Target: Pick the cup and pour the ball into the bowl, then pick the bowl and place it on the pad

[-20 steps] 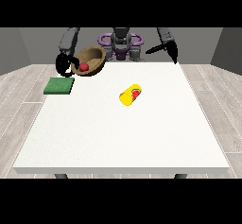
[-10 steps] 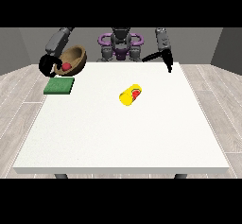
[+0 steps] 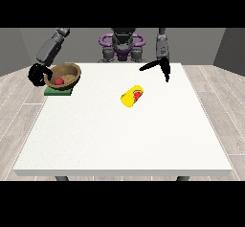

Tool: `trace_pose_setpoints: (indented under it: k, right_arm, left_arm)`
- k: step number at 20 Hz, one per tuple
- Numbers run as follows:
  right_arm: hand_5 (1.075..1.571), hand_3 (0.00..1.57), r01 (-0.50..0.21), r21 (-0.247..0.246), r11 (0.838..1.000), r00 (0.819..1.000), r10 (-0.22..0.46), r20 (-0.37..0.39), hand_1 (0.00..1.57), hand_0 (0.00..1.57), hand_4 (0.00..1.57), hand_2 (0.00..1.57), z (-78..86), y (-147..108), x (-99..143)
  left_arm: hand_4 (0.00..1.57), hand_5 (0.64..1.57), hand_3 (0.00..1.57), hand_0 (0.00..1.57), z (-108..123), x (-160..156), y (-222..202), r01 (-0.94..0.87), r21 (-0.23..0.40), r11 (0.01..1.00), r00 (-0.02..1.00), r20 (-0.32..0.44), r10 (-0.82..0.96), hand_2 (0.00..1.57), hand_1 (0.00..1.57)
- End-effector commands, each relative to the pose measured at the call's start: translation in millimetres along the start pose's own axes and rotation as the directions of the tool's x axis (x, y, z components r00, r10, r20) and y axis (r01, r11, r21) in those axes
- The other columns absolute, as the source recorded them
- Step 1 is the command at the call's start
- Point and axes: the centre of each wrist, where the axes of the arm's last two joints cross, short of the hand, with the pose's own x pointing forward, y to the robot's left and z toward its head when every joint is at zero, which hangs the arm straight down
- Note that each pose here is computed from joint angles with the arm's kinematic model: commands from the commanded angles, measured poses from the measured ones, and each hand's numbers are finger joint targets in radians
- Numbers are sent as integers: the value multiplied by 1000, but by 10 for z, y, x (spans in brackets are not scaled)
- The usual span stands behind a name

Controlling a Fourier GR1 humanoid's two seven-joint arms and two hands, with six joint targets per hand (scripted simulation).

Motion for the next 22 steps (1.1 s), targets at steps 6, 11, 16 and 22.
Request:
trace_pose_setpoints:
  k: [6, 11, 16, 22]
  right_arm:
    - [1569, 0, -43, -35, 998, 989, 47, 138, 1571, 1571, 1039, 1571, 76, -354, 232]
    - [1571, 459, -51, -34, 998, 987, 56, 154, 1571, 1571, 1022, 1571, 45, -360, 308]
    - [1568, 0, 32, -42, 999, 996, -28, 85, 1571, 1571, 765, 1571, 48, -479, 542]
    - [1570, 1038, -30, -32, 999, 1000, 30, -10, 1571, 1571, 732, 1571, 43, -360, 262]
  left_arm:
    - [0, 1564, 0, 0, -66, 392, 102, 16, 41, 999, 994, 107, -20, 0, 0]
    - [0, 1563, 0, 0, -20, 618, 88, 9, 42, 999, 989, 148, -15, 0, 0]
    - [0, 1566, 0, 0, 32, 449, 131, -13, 21, 1000, 998, 66, 12, 0, 0]
    - [0, 1566, 0, 0, 47, 512, 163, -27, -18, 999, 998, 56, 28, 0, 0]
